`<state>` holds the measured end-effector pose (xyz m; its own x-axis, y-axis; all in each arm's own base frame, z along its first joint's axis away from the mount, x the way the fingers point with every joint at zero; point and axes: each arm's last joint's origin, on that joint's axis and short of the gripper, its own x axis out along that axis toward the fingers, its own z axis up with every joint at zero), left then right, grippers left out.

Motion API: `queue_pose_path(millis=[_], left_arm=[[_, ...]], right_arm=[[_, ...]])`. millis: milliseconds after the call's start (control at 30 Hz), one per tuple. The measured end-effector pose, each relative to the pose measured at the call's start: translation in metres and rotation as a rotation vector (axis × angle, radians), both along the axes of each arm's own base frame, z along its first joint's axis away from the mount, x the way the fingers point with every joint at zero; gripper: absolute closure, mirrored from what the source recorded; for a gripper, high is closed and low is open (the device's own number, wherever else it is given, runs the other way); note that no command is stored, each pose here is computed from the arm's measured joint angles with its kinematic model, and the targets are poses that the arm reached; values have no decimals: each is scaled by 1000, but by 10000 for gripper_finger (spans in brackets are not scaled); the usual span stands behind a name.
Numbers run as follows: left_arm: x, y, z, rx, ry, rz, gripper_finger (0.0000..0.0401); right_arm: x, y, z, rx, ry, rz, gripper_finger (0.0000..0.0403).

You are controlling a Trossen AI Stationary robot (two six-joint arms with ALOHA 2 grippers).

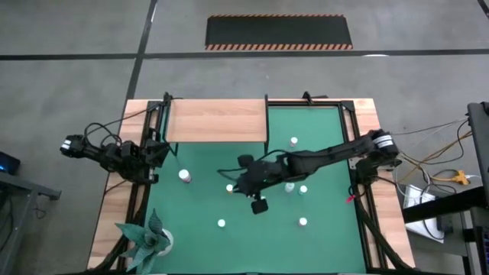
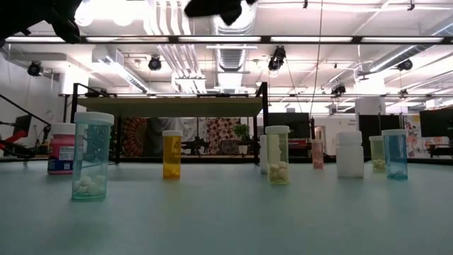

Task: Pick and place medicine bottles onto shelf by color
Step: Put the orange pill bottle on the shelf

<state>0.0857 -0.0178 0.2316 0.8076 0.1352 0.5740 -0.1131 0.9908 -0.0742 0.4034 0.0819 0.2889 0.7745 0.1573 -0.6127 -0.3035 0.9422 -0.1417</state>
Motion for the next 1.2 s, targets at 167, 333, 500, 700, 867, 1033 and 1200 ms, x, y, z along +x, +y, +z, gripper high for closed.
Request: queue_pose_path(millis=[167,333,500,700,867,1033,1200], left_arm=[[-1,0,1,-3,-12,1,336],[-3,1,4,-8,-28,1,336],[-3,1,4,-8,-29,1,336],[-3,1,4,-8,-27,1,336],[-2,1,4,-7,-25,1,336],[-3,1,4,-7,-29,1,336],[-3,1,5,-2,-36,6,336]], right_arm=[[6,4,-6,49,34,-38,369],[10,12,-18,83,96,-63,337],[18,25,-24,84,94,-95,269],[28,33,-54,58,160,-140,189],[36,35,-69,38,173,-182,151],[50,36,-84,-52,177,-262,147],[60,30,-96,-216,216,-386,159]])
